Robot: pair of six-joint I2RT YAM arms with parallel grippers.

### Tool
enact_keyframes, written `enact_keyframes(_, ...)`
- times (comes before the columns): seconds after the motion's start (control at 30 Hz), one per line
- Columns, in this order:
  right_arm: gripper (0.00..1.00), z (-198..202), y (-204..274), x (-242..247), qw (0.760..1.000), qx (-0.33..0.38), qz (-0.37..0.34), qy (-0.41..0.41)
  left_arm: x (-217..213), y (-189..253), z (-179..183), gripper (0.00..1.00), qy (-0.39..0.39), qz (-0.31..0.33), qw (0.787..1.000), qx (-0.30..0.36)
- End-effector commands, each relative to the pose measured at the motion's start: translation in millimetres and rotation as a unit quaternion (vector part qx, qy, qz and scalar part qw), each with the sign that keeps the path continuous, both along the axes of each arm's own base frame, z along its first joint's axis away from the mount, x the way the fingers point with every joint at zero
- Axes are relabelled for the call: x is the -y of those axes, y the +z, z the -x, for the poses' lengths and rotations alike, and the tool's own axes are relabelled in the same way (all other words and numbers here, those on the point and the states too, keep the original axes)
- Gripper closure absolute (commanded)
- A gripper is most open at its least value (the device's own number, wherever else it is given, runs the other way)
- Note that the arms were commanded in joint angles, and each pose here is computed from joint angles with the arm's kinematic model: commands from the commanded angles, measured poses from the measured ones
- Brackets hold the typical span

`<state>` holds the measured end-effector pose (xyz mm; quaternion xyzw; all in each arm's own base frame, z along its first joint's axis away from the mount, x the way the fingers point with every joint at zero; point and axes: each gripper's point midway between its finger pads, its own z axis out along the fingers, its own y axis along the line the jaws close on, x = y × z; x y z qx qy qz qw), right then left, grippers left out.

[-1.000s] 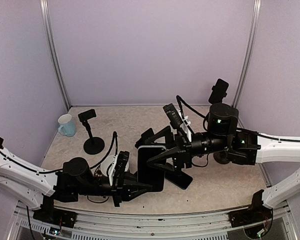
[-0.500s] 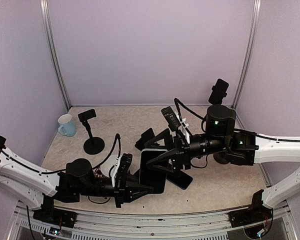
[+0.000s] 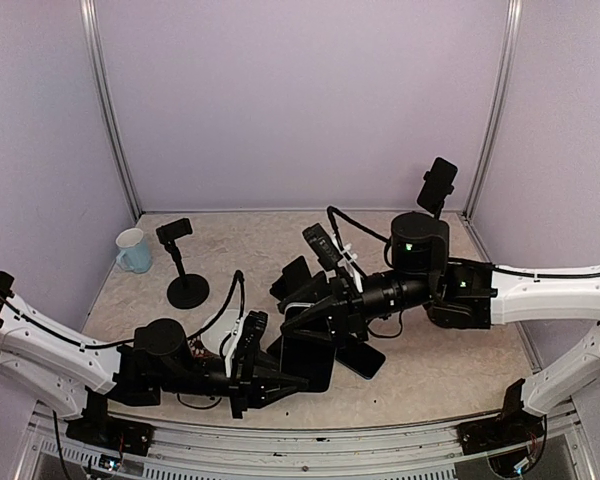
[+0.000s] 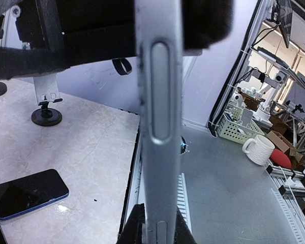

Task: Place the phone on the phone stand
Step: Pass from the left arm to the right

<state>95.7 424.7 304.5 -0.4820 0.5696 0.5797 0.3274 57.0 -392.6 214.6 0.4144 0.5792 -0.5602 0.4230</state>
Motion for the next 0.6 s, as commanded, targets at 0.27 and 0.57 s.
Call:
enact_keyframes(0.27, 0.79, 3.5, 9.2, -0.3, 1.0, 0.008, -0.013, 0.018, 0.6, 33.0, 4.0, 1.0, -0.007, 0.054, 0.998, 0.022)
enact_keyframes(0.57, 1.0, 6.2, 11.4, -0.2, 0.999, 0.011, -0.018, 0.027, -0.2, 36.1, 4.2, 0.95, -0.008, 0.058, 0.998, 0.018)
